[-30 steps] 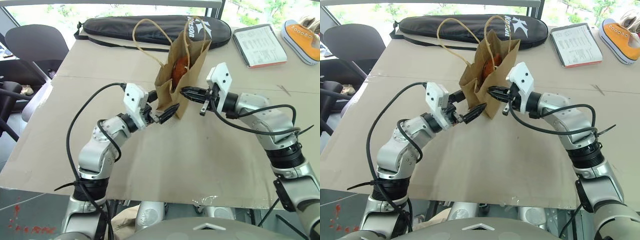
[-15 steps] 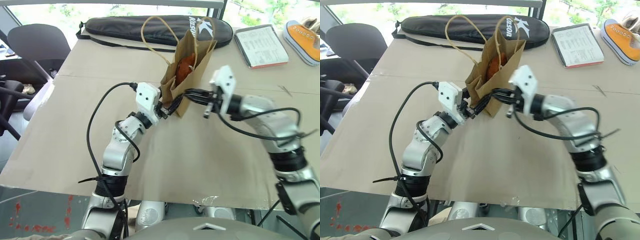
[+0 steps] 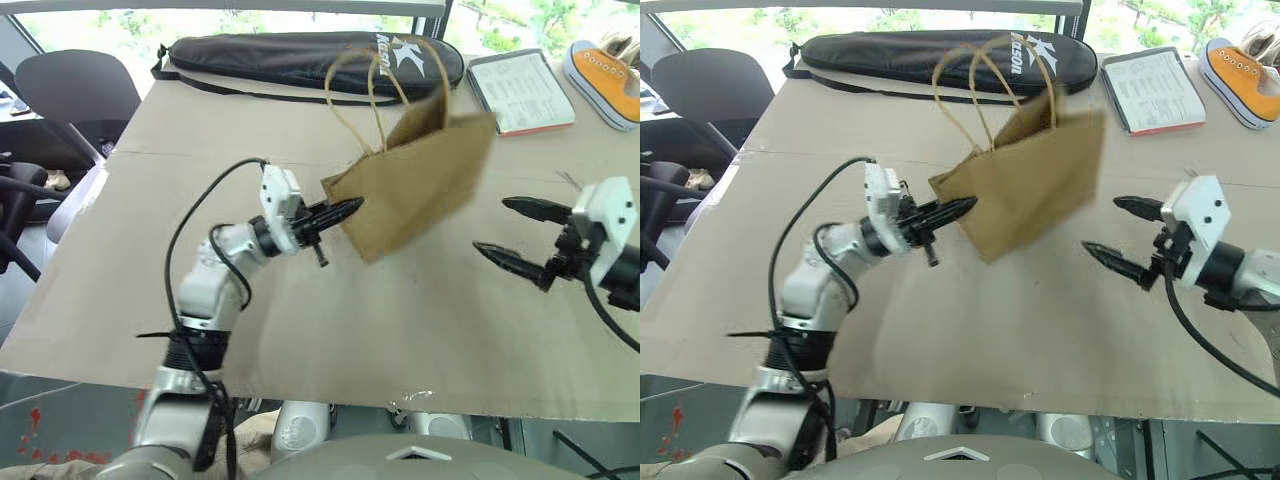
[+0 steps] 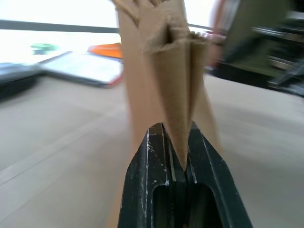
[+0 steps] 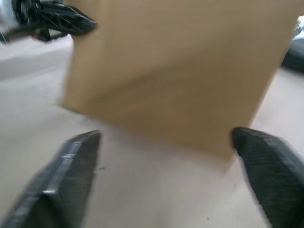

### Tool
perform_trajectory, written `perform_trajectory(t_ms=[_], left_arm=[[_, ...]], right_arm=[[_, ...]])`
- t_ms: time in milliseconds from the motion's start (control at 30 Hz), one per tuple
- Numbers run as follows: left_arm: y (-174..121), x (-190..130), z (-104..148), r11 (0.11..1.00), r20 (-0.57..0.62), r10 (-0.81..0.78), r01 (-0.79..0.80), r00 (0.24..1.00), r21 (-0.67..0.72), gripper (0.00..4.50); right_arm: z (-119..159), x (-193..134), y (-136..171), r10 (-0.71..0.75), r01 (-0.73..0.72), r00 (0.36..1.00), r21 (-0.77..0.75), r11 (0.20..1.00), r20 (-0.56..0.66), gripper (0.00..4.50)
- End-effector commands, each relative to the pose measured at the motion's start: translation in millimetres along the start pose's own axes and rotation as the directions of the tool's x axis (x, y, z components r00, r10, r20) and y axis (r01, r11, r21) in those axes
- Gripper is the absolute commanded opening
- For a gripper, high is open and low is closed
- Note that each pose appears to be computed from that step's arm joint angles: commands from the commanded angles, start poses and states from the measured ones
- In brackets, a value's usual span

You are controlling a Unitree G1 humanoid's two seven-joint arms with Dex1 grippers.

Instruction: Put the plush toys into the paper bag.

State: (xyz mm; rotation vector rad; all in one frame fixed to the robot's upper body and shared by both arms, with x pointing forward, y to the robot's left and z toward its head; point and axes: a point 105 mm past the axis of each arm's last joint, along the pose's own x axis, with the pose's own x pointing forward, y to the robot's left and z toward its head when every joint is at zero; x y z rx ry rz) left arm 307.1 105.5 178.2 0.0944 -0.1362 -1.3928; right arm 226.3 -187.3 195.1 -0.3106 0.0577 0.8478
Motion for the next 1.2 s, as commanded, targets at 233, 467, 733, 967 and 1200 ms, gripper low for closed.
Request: perform_trajectory(t_ms=[233, 467, 733, 967, 1200], left_arm=[[29, 25, 1, 0.953, -0.123, -0.228, 0.247, 0.966, 0.176, 0.00], [33, 18, -11, 0.965, -0.161, -0.217, 0.236, 0.963, 0.111, 1.34], [25, -21, 18, 1.000, -0.090, 0.022, -0.023, 0.996, -0.010, 4.45], [-24, -80, 8, 0.943, -0.199, 0.243, -0.279, 0.949, -0.183, 4.45], [-52, -97, -18, 0.904, -0.292, 0.298, -0.367, 0.909, -0.218, 4.45]], right_arm=[[15, -32, 15, -0.087, 0.089, 0.996, -0.090, 0.992, 0.022, 4.44], [11, -28, 19, -0.110, 0.112, 0.993, -0.085, 0.990, 0.030, 4.50], [-3, -43, 9, -0.162, 0.162, 0.987, -0.097, 0.982, 0.002, 4.50], [-20, -85, 4, -0.227, 0.218, 0.969, -0.089, 0.972, -0.096, 4.50], [-50, -119, 0, -0.257, 0.253, 0.943, -0.049, 0.966, -0.209, 4.50]])
